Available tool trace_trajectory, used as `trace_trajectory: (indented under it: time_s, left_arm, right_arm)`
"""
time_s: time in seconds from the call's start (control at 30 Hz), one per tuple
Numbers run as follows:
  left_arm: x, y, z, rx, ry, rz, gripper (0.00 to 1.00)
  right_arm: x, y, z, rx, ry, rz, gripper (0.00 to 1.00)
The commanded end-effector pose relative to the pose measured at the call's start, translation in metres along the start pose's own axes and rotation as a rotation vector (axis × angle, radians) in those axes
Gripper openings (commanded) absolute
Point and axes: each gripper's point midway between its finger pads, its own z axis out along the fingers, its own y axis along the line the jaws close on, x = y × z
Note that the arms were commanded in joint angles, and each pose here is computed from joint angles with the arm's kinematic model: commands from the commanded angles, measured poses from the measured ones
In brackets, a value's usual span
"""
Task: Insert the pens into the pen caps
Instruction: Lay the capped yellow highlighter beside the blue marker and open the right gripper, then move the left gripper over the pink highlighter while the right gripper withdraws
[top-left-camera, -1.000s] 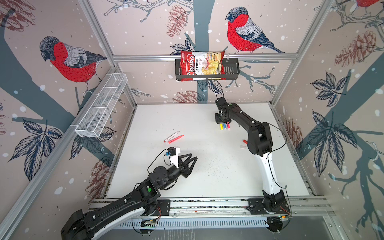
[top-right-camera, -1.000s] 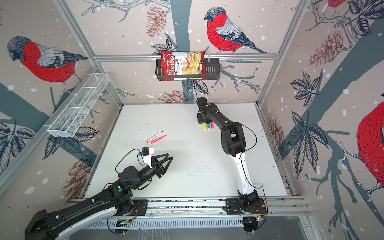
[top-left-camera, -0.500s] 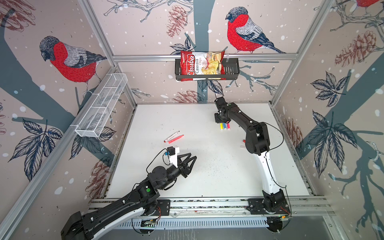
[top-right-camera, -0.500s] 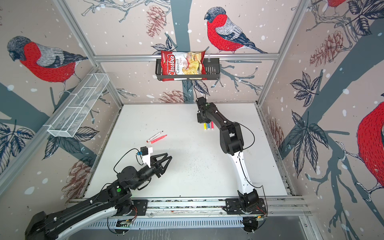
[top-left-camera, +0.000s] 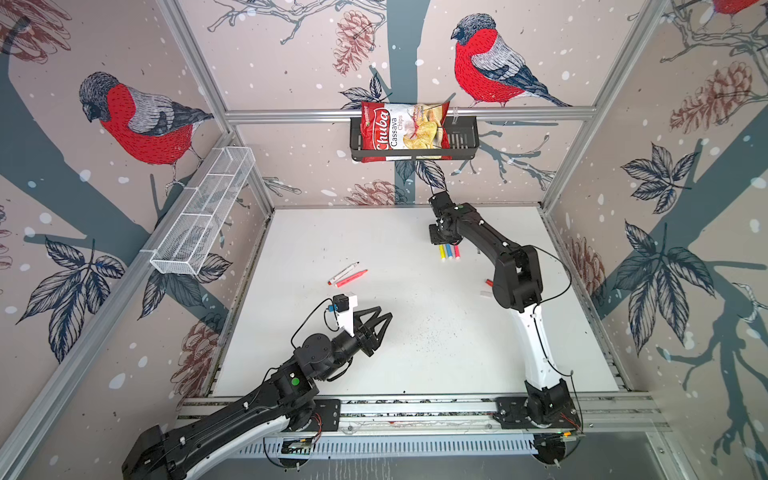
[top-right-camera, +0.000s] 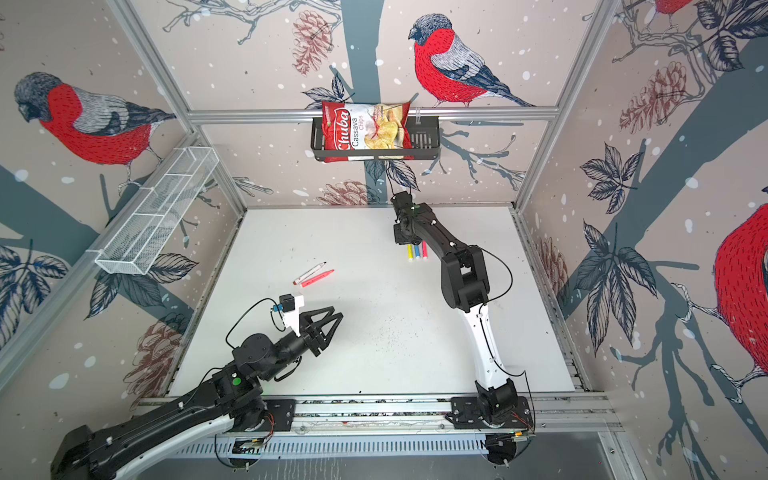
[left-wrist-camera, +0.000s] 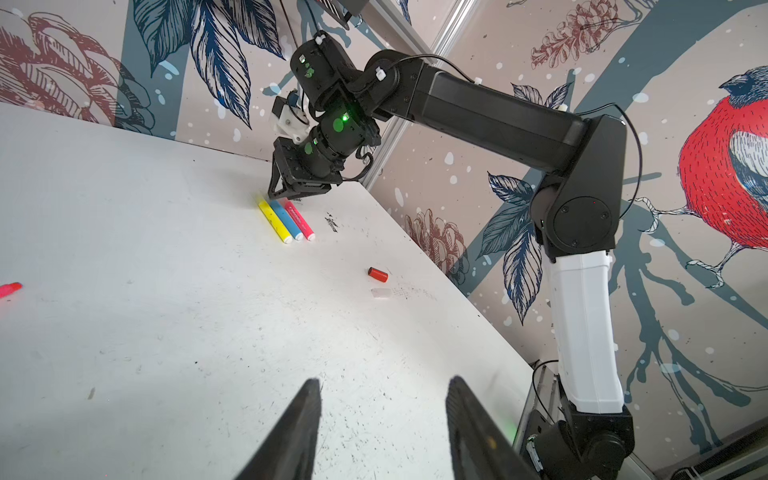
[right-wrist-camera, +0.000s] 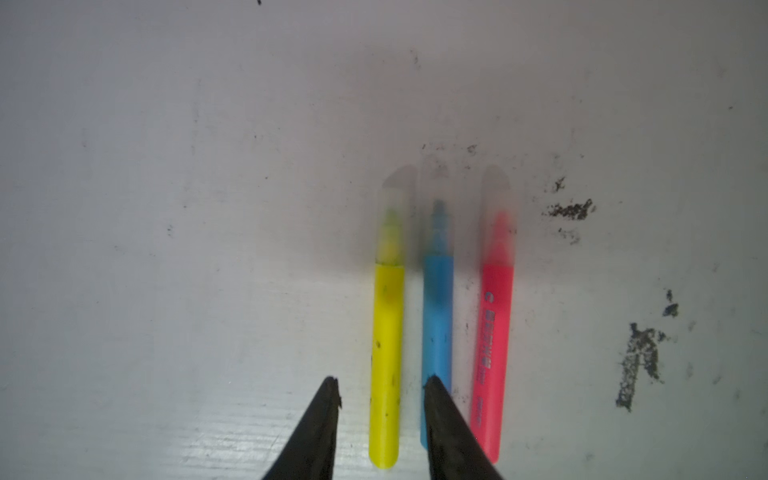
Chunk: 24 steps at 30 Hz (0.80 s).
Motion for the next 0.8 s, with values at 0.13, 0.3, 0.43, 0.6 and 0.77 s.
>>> trace_trajectory:
  time_s: [0.13, 0.3, 0.43, 0.6, 0.77]
  left_arm:
    - [-0.001, 0.005, -0.001, -0.035, 0.008, 0.011, 0.50]
    - [-0.002, 0.007, -0.001, -0.051, 0.010, 0.016, 0.50]
    - [-0.002, 0.014, 0.000, -0.100, 0.017, 0.028, 0.50]
    - [0.000, 0.033, 0.003, -0.233, 0.068, 0.061, 0.50]
    - [-0.003, 0.056, 0.005, -0.395, 0.097, 0.078, 0.56]
  right_arm:
    - [-0.005, 0.005, -0.032, 0.002, -0.048, -0.020, 0.41]
    - [-0.004, 0.009, -0.053, -0.014, -0.084, -0.020, 0.42]
    - [0.001, 0.014, -0.069, -0.028, -0.107, -0.025, 0.43]
    - [0.009, 0.032, -0.098, -0.107, -0.173, -0.053, 0.46]
    - [0.015, 0.050, -0.139, -0.243, -0.257, -0.084, 0.50]
